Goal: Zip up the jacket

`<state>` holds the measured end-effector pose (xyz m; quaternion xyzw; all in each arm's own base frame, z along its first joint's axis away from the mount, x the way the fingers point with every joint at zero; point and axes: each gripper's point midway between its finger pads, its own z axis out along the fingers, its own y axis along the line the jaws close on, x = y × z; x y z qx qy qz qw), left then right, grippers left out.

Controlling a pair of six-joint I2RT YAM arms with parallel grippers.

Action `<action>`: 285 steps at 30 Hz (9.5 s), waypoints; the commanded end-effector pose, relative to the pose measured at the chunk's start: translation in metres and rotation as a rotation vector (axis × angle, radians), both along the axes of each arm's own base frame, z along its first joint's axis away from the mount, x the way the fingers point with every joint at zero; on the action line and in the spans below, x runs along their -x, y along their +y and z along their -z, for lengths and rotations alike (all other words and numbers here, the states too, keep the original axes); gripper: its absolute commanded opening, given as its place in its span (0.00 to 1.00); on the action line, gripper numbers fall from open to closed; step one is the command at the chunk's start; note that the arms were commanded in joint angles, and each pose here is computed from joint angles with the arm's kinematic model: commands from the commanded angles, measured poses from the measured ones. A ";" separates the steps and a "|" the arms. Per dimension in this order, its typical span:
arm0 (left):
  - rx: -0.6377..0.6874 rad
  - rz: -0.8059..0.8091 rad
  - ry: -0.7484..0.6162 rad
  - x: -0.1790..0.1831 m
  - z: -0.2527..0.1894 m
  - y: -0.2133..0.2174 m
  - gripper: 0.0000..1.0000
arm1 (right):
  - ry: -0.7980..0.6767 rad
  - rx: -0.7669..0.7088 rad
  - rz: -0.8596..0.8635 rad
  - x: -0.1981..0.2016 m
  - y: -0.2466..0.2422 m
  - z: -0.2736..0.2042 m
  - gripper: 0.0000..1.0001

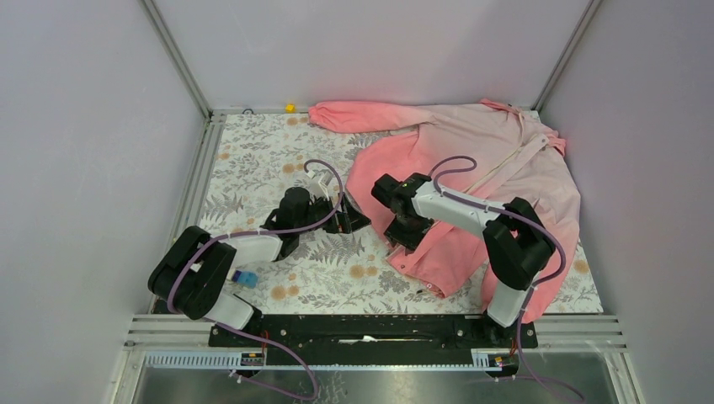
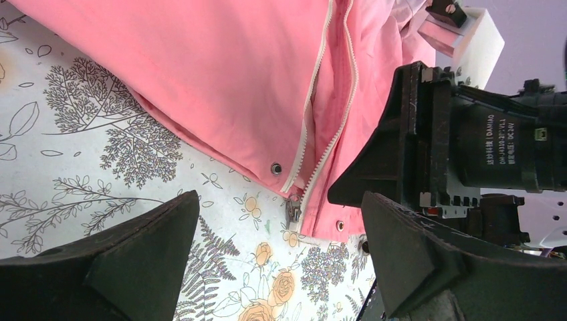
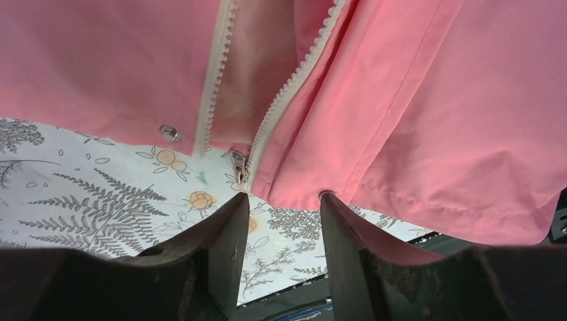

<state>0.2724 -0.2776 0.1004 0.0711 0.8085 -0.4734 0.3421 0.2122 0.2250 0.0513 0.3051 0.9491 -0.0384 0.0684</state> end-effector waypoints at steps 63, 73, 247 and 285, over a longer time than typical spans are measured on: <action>0.578 0.400 0.139 0.054 -0.079 -0.118 0.87 | -1.539 -0.097 -0.904 -0.009 -0.044 -0.100 0.00; 0.601 0.454 0.076 0.068 -0.095 -0.137 0.81 | -1.513 -0.084 -0.866 -0.012 -0.049 -0.096 0.00; 0.067 -0.128 -0.412 -0.018 -0.091 -0.133 0.00 | -1.463 -0.091 -0.766 -0.039 -0.054 -0.072 0.00; 0.008 -0.077 -0.392 -0.019 -0.099 -0.143 0.00 | -1.542 0.024 -0.807 -0.037 -0.068 -0.068 0.00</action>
